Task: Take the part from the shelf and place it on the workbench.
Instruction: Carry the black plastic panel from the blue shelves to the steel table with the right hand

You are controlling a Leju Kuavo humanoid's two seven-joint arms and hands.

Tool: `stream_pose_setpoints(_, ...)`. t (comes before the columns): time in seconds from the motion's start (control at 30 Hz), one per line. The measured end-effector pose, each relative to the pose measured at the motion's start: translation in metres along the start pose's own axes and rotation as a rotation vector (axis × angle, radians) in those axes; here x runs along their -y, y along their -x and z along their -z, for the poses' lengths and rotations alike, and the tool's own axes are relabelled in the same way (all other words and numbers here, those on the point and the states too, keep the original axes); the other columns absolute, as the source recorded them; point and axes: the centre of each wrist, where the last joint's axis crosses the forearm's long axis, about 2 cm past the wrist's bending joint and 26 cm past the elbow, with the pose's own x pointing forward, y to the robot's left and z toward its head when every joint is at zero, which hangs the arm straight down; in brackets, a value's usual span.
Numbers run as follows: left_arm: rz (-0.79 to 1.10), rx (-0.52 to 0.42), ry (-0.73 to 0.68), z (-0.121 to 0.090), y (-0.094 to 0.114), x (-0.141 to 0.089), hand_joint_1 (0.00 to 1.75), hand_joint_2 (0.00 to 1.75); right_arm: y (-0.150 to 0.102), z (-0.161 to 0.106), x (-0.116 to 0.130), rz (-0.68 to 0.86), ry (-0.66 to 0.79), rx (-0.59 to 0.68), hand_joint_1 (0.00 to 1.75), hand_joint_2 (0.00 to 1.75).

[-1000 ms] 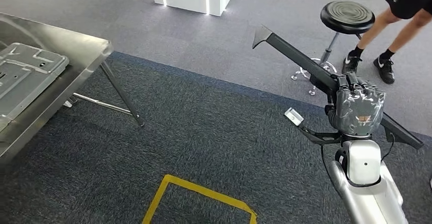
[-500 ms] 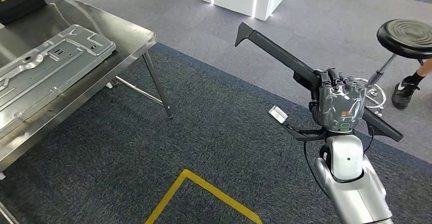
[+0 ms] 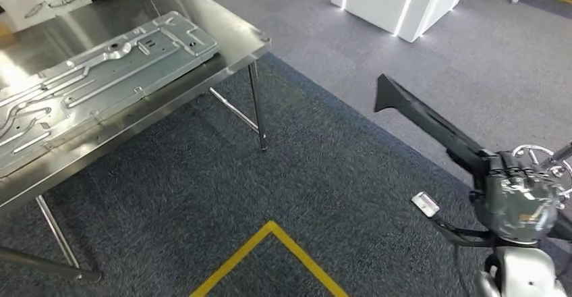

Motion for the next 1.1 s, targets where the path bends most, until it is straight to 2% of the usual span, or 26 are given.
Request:
stream_pose_setpoints(0.1,0.005,0.016,0.014,0.000,-0.008,0.007,0.00,1.75,0.030,-0.016,0.012,-0.080,-0.020,0.018,1.75,1.75)
stream_pose_setpoints(0.23,-0.022,0.022,0.024,-0.001,-0.013,0.010,0.00,1.75,0.040,-0.018,0.015,-0.134,-0.030,0.047,1.75,1.75)
stream_pose_setpoints(0.3,-0.055,0.018,0.031,-0.001,-0.014,0.010,0.00,1.75,0.041,-0.008,0.012,-0.149,-0.023,0.061,1.75,1.75)
stream_pose_setpoints(0.37,-0.093,0.005,0.047,0.000,-0.013,0.008,0.00,1.75,0.040,0.021,0.002,-0.152,-0.005,0.010,1.75,1.75)
stream_pose_setpoints(0.47,-0.131,-0.020,0.067,0.000,-0.007,0.001,0.00,1.75,0.022,0.081,-0.017,-0.119,0.050,-0.148,1.75,1.75)
stream_pose_setpoints(0.57,-0.146,-0.032,0.069,0.000,-0.002,-0.003,0.00,1.75,-0.008,0.106,-0.027,-0.078,0.065,-0.102,1.75,1.75)
stream_pose_setpoints(0.77,-0.158,-0.046,0.069,0.000,0.004,-0.003,0.00,1.75,-0.031,0.101,-0.040,-0.064,0.022,0.040,1.75,1.75)
stream_pose_setpoints(0.97,-0.159,-0.061,0.073,0.000,0.012,-0.001,0.00,1.75,-0.034,0.104,-0.044,-0.071,0.021,0.084,1.75,1.75)
stream_pose_setpoints(1.1,-0.154,-0.069,0.080,0.000,0.009,-0.002,0.00,1.75,-0.036,0.109,-0.045,-0.094,-0.002,0.079,1.75,1.75)
